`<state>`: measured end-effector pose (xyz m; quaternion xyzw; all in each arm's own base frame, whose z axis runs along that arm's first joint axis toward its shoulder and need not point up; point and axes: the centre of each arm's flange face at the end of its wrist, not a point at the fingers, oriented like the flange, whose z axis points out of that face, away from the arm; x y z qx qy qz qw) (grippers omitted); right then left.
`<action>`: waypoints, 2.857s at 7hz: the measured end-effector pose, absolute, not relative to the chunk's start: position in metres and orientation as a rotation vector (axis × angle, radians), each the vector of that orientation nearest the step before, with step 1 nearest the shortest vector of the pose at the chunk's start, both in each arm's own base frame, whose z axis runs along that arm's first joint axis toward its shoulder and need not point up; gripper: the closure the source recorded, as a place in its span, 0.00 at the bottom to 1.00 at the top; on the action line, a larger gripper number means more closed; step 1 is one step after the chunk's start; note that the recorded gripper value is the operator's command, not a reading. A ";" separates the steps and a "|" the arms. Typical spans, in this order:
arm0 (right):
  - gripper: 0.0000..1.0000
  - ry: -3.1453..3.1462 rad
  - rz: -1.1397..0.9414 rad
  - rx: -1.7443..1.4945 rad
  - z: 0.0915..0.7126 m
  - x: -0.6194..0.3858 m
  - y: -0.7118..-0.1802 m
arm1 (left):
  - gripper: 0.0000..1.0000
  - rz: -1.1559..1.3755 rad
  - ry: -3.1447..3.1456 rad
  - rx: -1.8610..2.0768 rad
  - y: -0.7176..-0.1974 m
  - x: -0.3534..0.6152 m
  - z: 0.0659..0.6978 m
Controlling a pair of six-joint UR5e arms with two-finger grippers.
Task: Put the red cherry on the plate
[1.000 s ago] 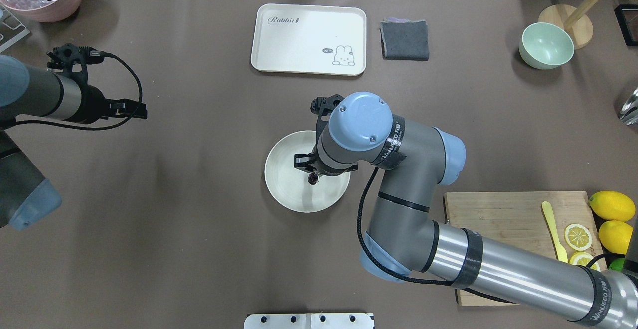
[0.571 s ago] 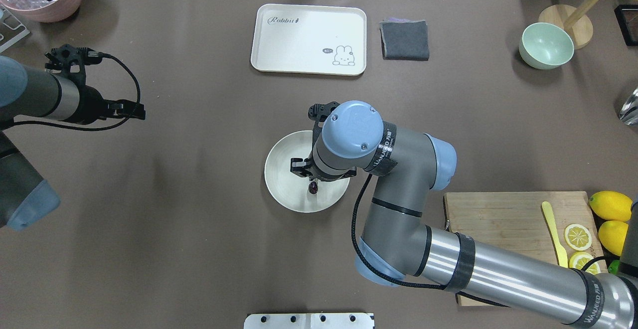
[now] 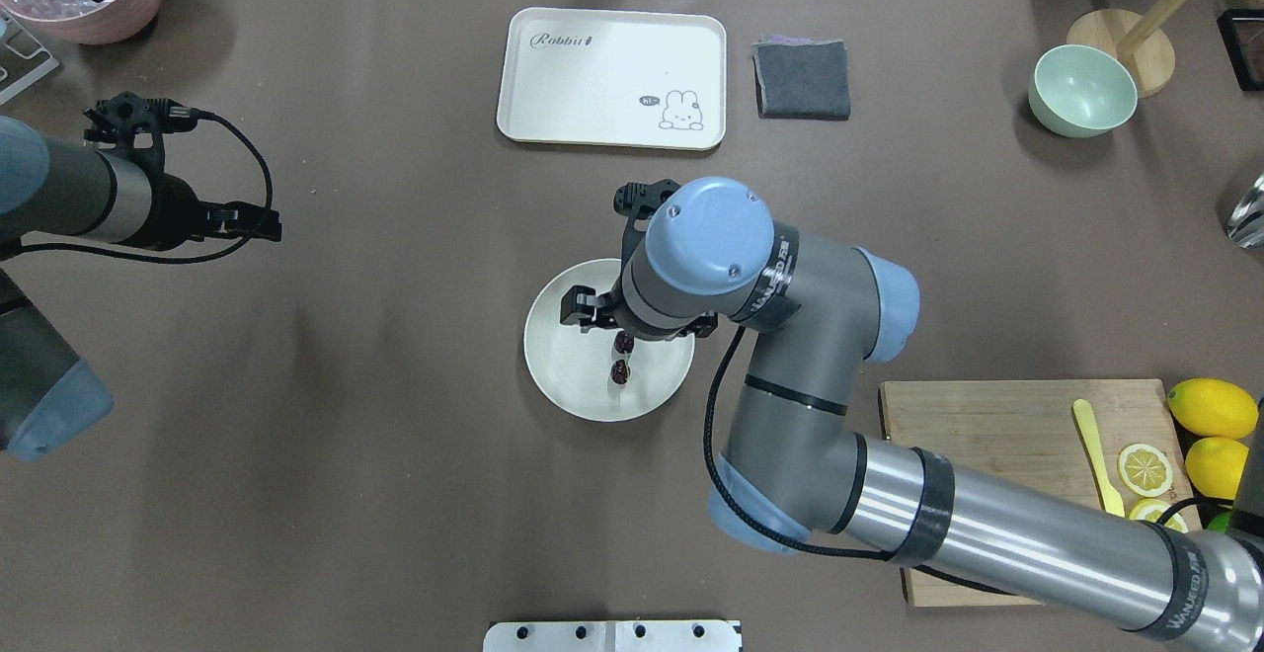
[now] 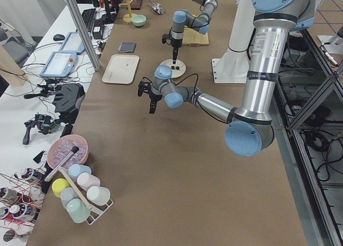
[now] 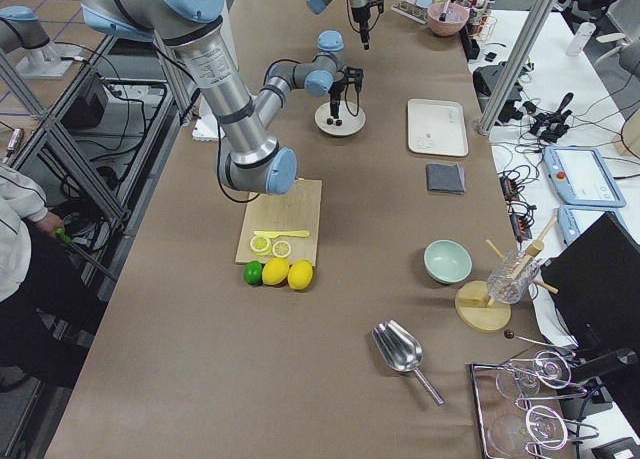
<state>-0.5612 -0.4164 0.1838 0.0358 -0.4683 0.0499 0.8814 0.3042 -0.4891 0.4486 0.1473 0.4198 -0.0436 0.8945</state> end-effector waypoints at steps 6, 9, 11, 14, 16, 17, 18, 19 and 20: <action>0.00 -0.871 -0.089 0.116 0.389 -0.267 -0.615 | 0.02 0.153 0.847 0.337 -0.497 0.165 0.513; 0.00 -0.871 -0.155 0.108 0.552 -0.081 -0.579 | 0.02 0.188 0.797 0.366 -0.489 0.103 0.552; 0.00 -0.843 -0.139 0.130 0.621 0.010 -0.535 | 0.02 0.172 0.765 0.366 -0.481 0.062 0.575; 0.00 -0.790 -0.090 0.129 0.679 0.079 -0.477 | 0.02 0.183 0.783 0.349 -0.473 -0.019 0.589; 0.00 -0.784 -0.064 0.105 0.698 0.089 -0.455 | 0.02 0.168 0.781 0.336 -0.466 -0.070 0.585; 0.00 -0.783 -0.058 0.099 0.702 0.091 -0.450 | 0.02 0.157 0.778 0.323 -0.461 -0.081 0.583; 0.00 -0.783 -0.053 0.096 0.704 0.092 -0.448 | 0.02 0.148 0.778 0.310 -0.457 -0.085 0.586; 0.00 -0.783 -0.051 0.096 0.704 0.093 -0.447 | 0.02 0.142 0.778 0.301 -0.455 -0.087 0.588; 0.00 -0.783 -0.049 0.099 0.703 0.094 -0.447 | 0.02 0.139 0.778 0.296 -0.454 -0.087 0.590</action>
